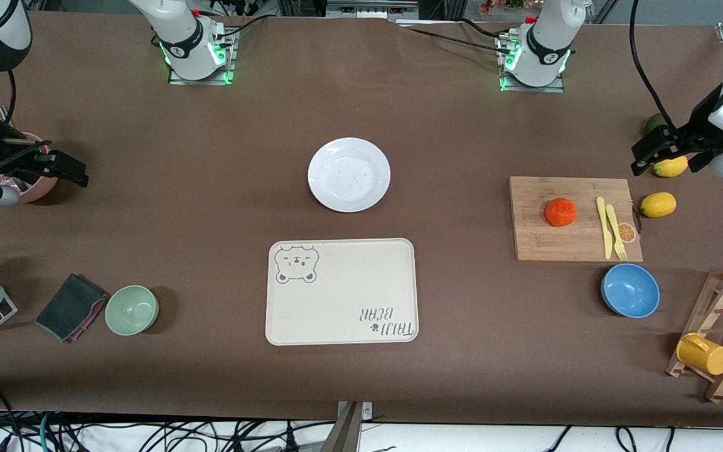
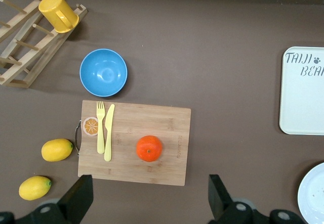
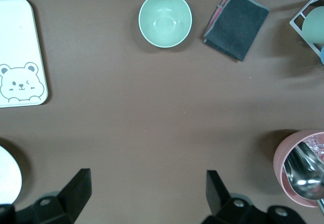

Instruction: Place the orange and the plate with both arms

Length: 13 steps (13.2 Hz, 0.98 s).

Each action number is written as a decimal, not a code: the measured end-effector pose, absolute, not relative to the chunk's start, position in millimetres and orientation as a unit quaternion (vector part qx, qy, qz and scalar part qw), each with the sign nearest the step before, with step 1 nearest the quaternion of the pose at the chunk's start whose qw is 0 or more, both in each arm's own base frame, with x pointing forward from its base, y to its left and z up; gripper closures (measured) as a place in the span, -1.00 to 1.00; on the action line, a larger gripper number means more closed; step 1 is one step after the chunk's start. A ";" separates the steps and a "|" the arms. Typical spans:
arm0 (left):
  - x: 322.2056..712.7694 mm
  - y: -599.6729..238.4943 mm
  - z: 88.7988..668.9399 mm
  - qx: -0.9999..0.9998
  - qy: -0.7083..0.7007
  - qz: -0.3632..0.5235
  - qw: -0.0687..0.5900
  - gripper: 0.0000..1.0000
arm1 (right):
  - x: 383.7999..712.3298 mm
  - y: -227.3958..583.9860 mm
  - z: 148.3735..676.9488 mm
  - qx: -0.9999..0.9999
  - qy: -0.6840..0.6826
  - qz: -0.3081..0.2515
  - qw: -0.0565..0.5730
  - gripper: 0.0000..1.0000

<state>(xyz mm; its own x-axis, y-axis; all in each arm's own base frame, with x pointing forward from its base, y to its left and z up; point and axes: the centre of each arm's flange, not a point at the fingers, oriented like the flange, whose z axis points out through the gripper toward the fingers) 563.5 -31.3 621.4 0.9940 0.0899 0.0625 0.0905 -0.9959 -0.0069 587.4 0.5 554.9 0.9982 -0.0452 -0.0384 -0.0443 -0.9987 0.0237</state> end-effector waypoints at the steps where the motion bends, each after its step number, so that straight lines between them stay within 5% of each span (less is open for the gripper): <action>1: 563.3 -29.2 621.1 -0.998 -0.047 -0.030 0.004 -1.00 | 587.4 0.5 554.8 0.999 -0.022 -0.020 0.011 -1.00; 13: 558.7 -21.2 615.6 -0.998 -0.055 -0.003 0.006 -1.00 | 586.9 0.6 553.8 0.999 -0.022 -0.022 0.011 -1.00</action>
